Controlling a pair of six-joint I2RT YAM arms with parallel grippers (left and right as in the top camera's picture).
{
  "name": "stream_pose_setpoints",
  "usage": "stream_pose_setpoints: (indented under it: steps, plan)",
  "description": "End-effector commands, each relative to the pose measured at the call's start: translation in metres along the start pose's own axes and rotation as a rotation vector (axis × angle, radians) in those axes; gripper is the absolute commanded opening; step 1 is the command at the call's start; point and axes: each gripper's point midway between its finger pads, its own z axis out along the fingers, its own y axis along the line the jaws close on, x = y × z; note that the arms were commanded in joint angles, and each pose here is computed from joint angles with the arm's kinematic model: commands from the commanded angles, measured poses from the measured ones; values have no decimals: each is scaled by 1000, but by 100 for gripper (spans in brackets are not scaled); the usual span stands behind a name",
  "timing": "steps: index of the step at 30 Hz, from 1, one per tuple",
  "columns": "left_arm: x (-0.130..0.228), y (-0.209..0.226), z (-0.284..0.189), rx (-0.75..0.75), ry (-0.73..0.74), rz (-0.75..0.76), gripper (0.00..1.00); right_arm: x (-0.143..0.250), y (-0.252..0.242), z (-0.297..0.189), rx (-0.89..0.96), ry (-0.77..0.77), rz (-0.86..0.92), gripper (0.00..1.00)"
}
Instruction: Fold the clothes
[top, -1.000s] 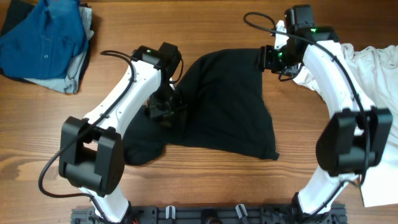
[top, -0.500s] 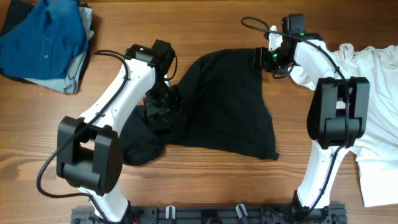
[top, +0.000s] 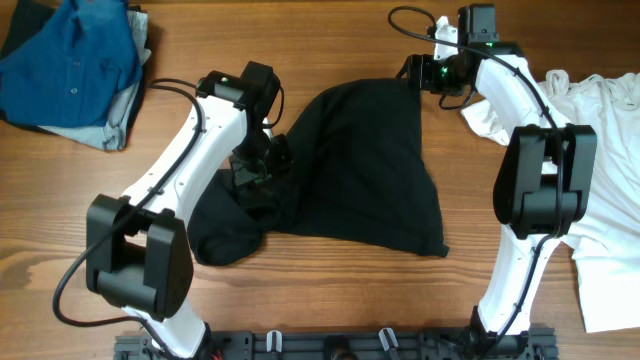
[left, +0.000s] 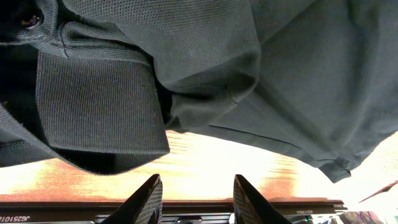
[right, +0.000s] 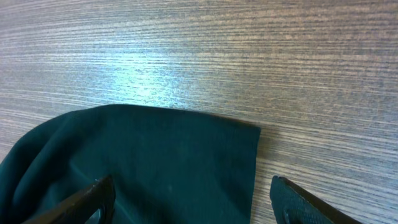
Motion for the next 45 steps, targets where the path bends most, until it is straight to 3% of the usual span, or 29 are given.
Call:
stream_pose_setpoints:
  steps: [1, 8, 15, 17, 18, 19, 20, 25, 28, 29, 36, 45]
  plan:
    - [3, -3, -13, 36, -31, -18, 36, 7, 1, 15, -20, 32, -6, 80]
    - [6, -4, -22, 53, -53, -10, 38, 24, -1, 42, -72, 85, 15, 83]
    - [7, -3, -22, 50, -49, -12, 37, 30, -3, 57, -98, 94, 15, 79]
    - [7, -3, -22, 50, -49, -12, 36, 30, -3, 57, -98, 94, 13, 68]
    - [7, -3, -22, 50, -49, -12, 36, 30, -3, 57, -98, 93, 13, 53]
    - [7, -4, -22, 50, -49, -12, 35, 29, -3, 57, -98, 92, 10, 21]
    - [7, -4, -22, 50, -50, -12, 35, 29, -3, 57, -97, 92, 9, 6]
    - [6, -3, -22, 49, -51, -12, 37, 30, -3, 57, -98, 92, 0, 4]
    - [-4, 4, -23, 7, -105, -16, 16, 28, -5, 56, -92, 89, -1, 4]
    - [-9, 6, -23, 1, -122, -18, 14, 28, -7, 55, -86, 88, 2, 4]
    - [-44, 27, -34, -14, -228, -85, 38, 14, -25, 26, -38, 77, 4, 4]
    - [-91, 58, -32, 23, -270, -179, 42, -16, -8, -26, -31, -6, -70, 4]
